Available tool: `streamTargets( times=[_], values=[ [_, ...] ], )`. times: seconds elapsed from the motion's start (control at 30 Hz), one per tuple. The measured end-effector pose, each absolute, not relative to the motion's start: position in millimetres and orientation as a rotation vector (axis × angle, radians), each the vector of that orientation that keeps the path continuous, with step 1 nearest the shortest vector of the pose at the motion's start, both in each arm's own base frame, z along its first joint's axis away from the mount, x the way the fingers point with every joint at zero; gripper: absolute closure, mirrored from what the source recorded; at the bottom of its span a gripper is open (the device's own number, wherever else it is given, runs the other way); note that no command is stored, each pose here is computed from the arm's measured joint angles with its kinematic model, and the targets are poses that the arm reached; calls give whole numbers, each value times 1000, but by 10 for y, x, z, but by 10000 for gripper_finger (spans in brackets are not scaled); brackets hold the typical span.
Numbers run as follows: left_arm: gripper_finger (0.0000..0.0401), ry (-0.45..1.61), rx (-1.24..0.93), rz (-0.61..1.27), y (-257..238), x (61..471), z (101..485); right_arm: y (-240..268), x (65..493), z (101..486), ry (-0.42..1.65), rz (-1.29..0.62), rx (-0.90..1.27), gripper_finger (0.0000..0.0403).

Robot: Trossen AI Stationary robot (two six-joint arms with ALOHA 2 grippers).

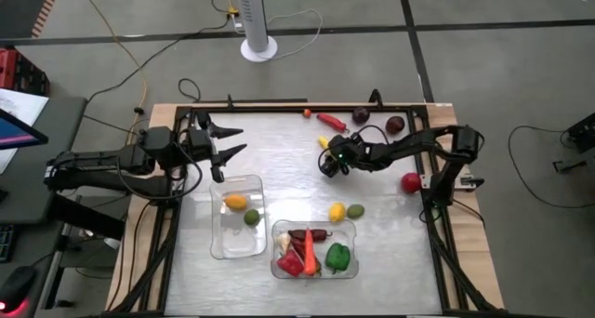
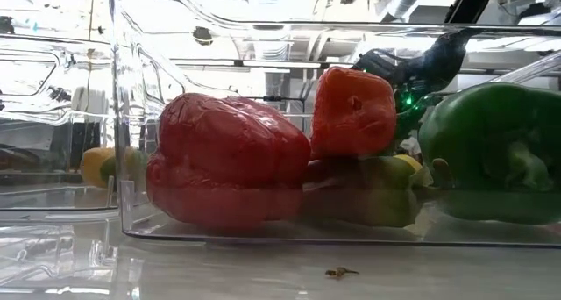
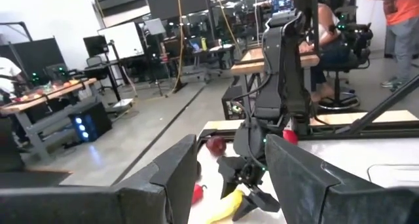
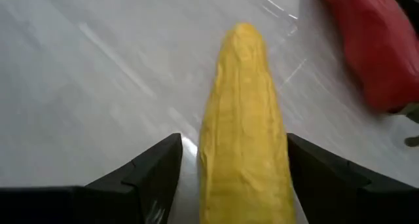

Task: Sort produce into baskets
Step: Put the yellow corn into right transparent bin

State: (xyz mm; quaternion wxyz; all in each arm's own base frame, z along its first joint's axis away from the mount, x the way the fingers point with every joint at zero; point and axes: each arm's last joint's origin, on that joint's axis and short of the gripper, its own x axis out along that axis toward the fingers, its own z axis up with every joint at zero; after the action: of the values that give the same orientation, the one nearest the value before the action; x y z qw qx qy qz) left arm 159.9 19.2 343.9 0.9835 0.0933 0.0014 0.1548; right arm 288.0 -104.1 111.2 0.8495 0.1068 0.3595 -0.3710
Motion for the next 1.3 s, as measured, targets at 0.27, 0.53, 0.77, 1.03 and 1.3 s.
streamTargets(
  times=[0.27, 0.53, 0.77, 1.03, 1.3],
  values=[
    [232, 5, 194, 313, 193, 1598, 3438, -1040, 2874, 1137, 755, -782, 217, 178],
    [232, 10, 194, 318, 195, 1598, 3434, -910, 2882, 1196, 770, -707, 245, 228],
    [232, 27, 197, 341, 202, 1596, 3421, -144, 2900, 1871, 619, -302, 309, 223],
    [232, 17, 185, 354, 205, 1595, 3429, 818, 2694, 2343, 471, 59, 294, 199],
    [232, -2, 167, 355, 206, 1605, 3442, 1248, 2702, 2084, 551, 71, 319, 171]
  ],
)
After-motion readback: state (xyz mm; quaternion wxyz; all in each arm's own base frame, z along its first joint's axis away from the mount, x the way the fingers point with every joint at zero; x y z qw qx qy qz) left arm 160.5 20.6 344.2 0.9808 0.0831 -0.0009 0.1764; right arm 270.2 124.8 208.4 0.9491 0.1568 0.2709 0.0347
